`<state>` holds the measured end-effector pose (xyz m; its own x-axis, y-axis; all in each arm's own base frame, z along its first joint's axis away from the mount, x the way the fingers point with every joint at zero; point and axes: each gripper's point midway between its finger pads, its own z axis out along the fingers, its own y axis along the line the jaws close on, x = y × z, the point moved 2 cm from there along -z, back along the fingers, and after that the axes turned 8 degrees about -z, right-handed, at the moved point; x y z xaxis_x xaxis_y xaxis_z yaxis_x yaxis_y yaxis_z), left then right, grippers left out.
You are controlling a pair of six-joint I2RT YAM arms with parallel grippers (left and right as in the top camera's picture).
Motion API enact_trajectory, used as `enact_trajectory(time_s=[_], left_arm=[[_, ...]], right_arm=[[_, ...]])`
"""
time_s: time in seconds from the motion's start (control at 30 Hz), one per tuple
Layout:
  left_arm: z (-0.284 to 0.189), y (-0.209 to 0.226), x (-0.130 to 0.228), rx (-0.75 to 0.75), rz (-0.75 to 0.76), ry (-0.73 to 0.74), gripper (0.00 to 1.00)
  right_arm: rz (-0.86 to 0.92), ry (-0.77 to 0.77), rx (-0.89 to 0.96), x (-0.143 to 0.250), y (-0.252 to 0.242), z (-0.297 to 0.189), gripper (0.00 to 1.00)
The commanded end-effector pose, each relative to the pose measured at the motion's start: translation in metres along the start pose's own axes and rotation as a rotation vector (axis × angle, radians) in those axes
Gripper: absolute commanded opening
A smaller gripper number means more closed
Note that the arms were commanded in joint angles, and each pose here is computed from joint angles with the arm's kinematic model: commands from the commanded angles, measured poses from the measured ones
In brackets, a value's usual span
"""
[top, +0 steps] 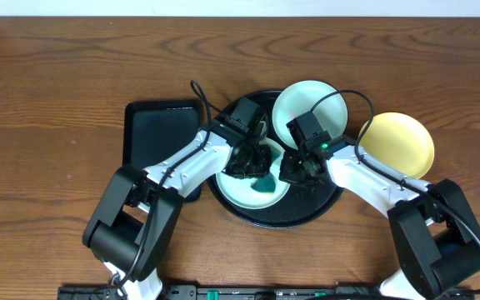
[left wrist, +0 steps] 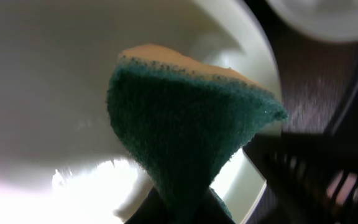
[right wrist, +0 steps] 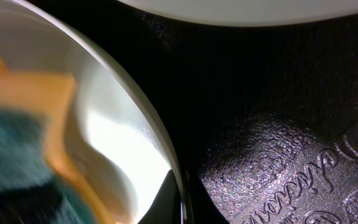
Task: Clean dirty plates on tray and stack at the side
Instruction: 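Scrub the mint plate with the sponge while right gripper holds it, then lift the sponge off the mint plate with the left gripper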
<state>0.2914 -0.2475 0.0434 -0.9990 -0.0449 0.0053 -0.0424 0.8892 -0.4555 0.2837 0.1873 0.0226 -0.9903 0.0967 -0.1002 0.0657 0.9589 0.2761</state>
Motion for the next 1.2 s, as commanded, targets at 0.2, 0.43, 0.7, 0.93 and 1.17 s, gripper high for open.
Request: enact_trajectory(time_s=[0.2, 0.43, 0.7, 0.93, 1.17], left_arm=[[-0.012, 0.064, -0.026, -0.41, 0.0, -0.204, 0.07], [-0.027, 0.059, -0.024, -0.447, -0.009, -0.164, 0.07], [-0.069, 0.037, -0.039, -0.454, -0.03, -0.161, 0.07], [-0.118, 0.035, -0.061, -0.451, -0.057, -0.181, 0.08], [-0.135, 0.056, -0.073, -0.457, -0.119, -0.196, 0.07]], right_arm=[[-0.003, 0.001, 0.045, -0.001, -0.01, 0.005, 0.01], [-0.003, 0.001, 0.045, -0.001, -0.01, 0.005, 0.01], [-0.004, 0.001, 0.045, -0.001, -0.009, 0.005, 0.01], [-0.003, 0.002, 0.045, -0.001, -0.01, 0.005, 0.01], [-0.044, 0.022, 0.004, 0.002, -0.003, 0.005, 0.01]])
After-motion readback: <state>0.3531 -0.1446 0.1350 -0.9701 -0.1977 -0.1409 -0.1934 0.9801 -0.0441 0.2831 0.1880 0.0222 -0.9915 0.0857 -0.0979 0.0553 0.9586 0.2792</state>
